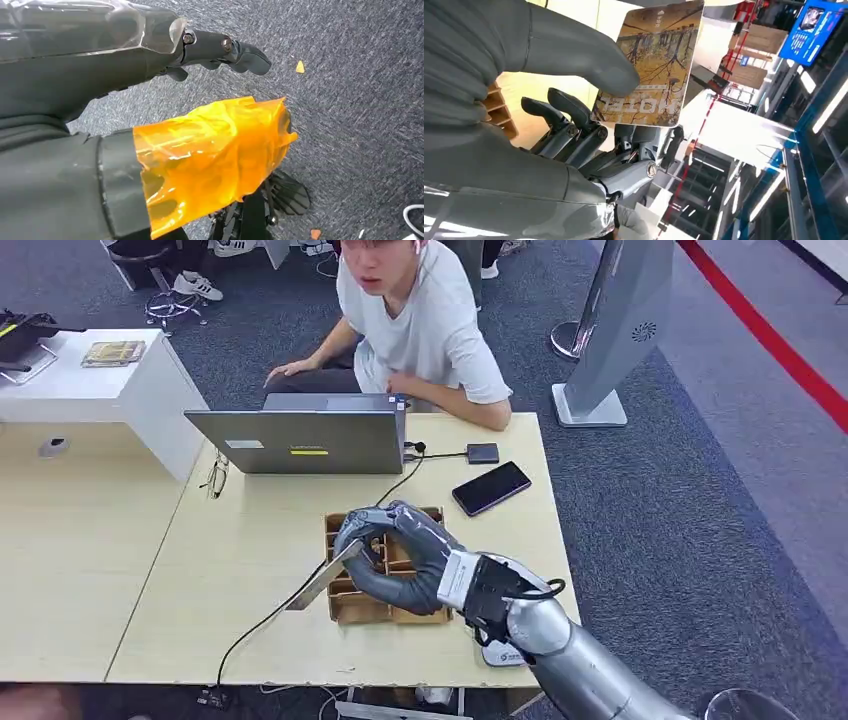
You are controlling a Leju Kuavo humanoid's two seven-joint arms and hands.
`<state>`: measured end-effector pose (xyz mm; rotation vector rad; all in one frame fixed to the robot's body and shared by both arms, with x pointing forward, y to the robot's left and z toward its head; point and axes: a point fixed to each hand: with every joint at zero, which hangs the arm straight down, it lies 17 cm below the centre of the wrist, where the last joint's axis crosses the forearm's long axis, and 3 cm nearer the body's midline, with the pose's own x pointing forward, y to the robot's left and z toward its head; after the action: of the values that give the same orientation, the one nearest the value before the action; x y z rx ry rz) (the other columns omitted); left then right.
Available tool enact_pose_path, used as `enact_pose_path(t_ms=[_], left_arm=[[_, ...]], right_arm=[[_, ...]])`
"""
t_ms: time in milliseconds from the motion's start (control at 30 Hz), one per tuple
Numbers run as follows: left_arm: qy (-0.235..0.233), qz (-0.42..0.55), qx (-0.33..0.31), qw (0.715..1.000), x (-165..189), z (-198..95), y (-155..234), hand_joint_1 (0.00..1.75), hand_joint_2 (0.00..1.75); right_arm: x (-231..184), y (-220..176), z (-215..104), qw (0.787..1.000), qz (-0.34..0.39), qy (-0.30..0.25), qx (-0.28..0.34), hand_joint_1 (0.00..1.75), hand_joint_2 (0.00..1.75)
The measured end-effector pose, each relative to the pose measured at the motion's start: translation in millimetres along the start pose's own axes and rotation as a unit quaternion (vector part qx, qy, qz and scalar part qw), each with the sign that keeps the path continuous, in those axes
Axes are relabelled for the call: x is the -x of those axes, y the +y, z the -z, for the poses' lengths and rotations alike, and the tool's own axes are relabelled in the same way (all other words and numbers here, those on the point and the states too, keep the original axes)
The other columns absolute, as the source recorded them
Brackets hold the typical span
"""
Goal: Pass the card to the sensor for recognition and then transmit it.
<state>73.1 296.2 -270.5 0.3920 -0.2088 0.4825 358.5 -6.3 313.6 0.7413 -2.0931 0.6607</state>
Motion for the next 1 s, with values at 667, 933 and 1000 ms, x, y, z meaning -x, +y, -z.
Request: enact_pose_path(t_ms=[667,933,1000], left_arm=[[-0.013,-0.008,-0.019,1.000,-6,1,7,0.00,0.00],[-0.017,-0.005,-0.021,1.000,-7,1,7,0.00,0.00],[-0.017,-0.004,-0.021,1.000,-7,1,7,0.00,0.00]], right_arm=[[-29,23,-17,0.976,0.201,-0.032,-0.074,1.75,1.75],[-27,22,-20,0.975,0.206,-0.029,-0.076,1.75,1.75],[-27,22,-21,0.975,0.205,-0.028,-0.077,1.75,1.75]])
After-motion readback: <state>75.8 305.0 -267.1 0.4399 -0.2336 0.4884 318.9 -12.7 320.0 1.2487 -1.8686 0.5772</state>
